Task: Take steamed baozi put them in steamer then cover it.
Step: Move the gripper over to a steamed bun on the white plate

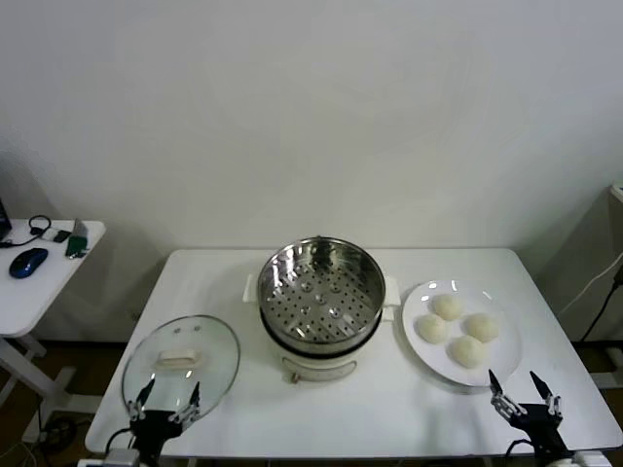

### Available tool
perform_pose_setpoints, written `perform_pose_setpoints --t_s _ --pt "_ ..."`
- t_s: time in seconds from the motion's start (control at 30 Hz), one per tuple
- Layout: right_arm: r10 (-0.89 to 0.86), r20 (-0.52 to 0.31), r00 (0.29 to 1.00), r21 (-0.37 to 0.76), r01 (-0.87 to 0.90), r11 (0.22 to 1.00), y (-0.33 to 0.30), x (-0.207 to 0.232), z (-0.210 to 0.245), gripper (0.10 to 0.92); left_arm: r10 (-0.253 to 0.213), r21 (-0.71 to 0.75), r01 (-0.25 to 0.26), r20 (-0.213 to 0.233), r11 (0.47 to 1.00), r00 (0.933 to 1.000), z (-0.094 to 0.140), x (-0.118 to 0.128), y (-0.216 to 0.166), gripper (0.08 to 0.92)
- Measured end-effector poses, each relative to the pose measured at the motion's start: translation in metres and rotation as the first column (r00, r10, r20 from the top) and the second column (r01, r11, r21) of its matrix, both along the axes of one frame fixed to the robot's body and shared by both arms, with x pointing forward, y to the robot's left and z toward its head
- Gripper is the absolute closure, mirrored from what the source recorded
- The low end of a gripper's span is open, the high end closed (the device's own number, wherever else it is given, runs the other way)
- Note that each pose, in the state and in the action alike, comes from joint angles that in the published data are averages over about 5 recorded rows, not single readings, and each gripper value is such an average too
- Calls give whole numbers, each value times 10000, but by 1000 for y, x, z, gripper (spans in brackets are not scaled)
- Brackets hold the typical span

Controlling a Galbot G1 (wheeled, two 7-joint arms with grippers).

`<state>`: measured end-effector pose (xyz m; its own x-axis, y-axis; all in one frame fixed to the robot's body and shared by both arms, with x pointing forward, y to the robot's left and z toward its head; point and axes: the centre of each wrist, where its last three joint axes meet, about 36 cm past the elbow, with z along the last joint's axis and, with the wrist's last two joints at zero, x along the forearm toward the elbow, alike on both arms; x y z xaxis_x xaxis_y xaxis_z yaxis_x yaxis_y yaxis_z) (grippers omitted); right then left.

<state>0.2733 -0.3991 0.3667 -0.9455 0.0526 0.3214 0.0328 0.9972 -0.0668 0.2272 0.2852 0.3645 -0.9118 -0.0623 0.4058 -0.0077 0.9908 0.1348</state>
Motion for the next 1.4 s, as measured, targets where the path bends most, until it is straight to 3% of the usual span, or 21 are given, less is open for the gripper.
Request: perform_pose_setpoints --t_s 0.23,0.4,0.53,0.73,0.9,1.1,1.4 --pt "1078 -160 9940 -1075 -1089 9882 -18 75 29 200 -88 25 88 22 10000 10000 0 1 0 177" --pt "2713 -499 9612 -2419 -2752 9305 -29 144 61 200 -121 11 121 97 9999 9999 2 1 0 177" --pt "4157 -1360 8993 -3582 -4359 8257 -35 196 90 200 -110 -57 111 172 9999 9998 3 0 -1 177" --pt "5644 -3438 7505 -4595 -6586 5959 -50 255 124 200 -142 -158 146 260 9998 9996 5 -2 -6 177" --pt "6337 -5113 5805 -4397 -8103 3875 -67 296 149 200 -155 -212 162 328 9996 9993 6 -4 -8 177" --pt "6246 -6878 3698 -3354 -9250 1783 -76 335 180 200 -167 -209 175 355 9996 9992 5 -6 -7 177" --pt "5229 -8308 1910 -1927 -9799 517 -77 370 187 200 -135 -231 143 349 9996 9993 3 -11 -7 177"
